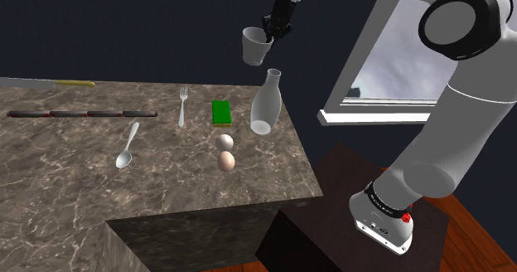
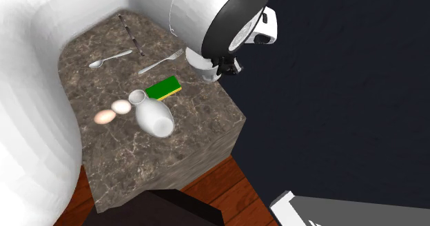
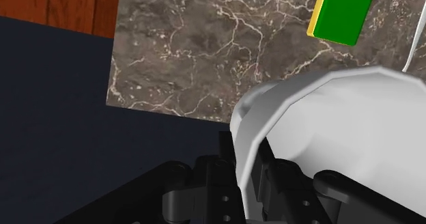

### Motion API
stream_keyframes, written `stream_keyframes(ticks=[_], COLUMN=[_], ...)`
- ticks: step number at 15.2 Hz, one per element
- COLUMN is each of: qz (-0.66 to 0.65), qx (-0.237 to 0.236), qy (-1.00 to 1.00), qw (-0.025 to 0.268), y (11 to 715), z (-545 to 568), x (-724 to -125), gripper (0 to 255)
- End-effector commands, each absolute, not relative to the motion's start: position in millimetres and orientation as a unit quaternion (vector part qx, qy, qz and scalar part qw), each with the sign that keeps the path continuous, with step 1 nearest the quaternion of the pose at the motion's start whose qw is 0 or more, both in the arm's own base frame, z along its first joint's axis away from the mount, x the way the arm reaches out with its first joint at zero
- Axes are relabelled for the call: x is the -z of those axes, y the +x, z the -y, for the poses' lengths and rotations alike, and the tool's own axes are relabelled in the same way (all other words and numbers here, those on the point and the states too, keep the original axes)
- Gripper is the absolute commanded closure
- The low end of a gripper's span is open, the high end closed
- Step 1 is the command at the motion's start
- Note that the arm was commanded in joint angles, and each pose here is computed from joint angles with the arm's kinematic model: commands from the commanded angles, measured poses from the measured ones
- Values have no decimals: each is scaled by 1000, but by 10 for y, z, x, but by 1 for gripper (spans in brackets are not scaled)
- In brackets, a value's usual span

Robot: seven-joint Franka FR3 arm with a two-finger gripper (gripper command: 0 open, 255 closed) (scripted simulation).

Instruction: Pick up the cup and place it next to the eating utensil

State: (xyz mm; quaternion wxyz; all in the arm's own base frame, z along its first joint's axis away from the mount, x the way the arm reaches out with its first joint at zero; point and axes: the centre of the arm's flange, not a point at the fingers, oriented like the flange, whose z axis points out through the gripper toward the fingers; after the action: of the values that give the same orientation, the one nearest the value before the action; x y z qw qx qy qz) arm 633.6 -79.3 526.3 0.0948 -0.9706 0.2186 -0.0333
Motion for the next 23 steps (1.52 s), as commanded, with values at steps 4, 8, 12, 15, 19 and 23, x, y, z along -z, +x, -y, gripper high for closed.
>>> stream_keyframes(ticks=[4, 8, 12, 15, 19, 23], qz=[-219, -219, -219, -219, -219, -219], qx=[43, 43, 43, 43, 43, 43], qy=[-970, -970, -970, -970, -970, -970], qw=[95, 95, 95, 95, 95, 95], y=[6310, 6281, 6252, 6230, 6201, 6172], z=[166, -361, -888, -1284, -1811, -2338], x=[-5306, -5309, -5311, -5313, -5315, -5317], gripper=[255, 255, 255, 255, 255, 255])
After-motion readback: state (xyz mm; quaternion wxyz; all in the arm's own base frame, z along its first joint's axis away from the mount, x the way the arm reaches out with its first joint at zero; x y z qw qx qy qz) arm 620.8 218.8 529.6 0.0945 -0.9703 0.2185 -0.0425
